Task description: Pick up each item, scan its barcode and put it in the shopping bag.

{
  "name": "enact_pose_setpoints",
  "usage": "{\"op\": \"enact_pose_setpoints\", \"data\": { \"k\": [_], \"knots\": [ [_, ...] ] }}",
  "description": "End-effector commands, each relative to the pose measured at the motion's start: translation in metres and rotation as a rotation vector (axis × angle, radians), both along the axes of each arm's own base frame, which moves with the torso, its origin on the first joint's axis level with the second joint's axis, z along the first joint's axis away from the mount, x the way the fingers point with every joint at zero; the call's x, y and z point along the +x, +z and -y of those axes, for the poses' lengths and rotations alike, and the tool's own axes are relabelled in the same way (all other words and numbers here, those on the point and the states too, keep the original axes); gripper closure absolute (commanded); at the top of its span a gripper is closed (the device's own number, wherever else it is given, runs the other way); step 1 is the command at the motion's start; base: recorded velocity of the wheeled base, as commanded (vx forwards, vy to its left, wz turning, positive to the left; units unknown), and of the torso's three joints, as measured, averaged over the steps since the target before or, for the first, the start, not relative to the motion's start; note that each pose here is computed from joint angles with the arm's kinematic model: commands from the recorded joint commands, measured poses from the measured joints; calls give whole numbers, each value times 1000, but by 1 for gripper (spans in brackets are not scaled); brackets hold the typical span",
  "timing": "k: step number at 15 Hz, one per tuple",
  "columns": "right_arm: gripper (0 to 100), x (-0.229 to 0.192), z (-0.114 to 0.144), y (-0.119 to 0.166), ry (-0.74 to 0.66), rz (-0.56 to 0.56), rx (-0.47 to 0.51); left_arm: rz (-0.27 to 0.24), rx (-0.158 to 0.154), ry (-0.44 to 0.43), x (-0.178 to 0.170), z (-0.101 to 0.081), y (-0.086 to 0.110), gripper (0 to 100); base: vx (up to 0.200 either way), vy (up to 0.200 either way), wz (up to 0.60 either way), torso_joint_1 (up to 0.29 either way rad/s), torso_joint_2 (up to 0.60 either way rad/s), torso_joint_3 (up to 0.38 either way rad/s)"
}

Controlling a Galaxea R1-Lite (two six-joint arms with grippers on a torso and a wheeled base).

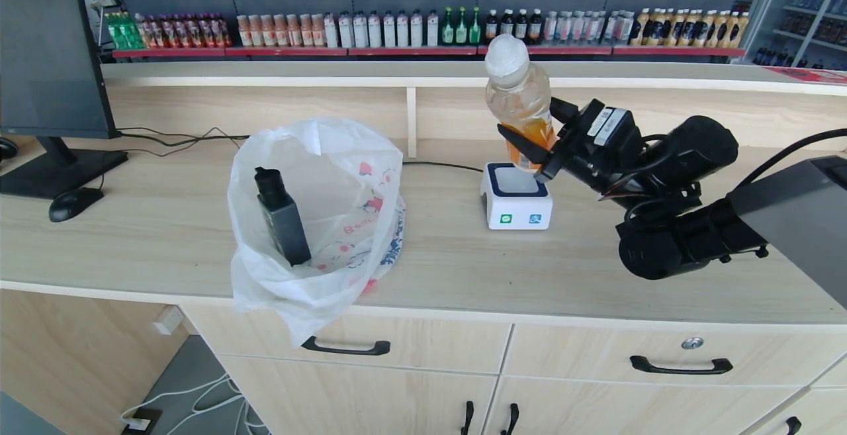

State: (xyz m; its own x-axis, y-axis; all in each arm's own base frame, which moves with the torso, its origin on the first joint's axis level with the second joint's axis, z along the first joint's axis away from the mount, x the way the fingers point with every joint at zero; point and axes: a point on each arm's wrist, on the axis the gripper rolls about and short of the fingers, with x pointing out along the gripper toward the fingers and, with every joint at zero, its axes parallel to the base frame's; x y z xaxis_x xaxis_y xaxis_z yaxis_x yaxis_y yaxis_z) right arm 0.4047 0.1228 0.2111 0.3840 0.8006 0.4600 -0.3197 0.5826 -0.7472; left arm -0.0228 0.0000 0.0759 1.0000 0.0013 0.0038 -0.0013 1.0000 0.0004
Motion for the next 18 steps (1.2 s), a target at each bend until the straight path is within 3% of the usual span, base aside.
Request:
{"op": "enact_pose_setpoints", "data": {
  "k": [1, 18],
  "knots": [
    [100, 12, 1, -11, -9, -3, -7, -1, 0, 0, 0, 0, 0, 0, 0, 0, 0, 0, 0, 0],
    [100, 28, 4, -21, -30, 25, -15, -1, 1, 0, 0, 0, 0, 0, 0, 0, 0, 0, 0, 0]
  ]
}}
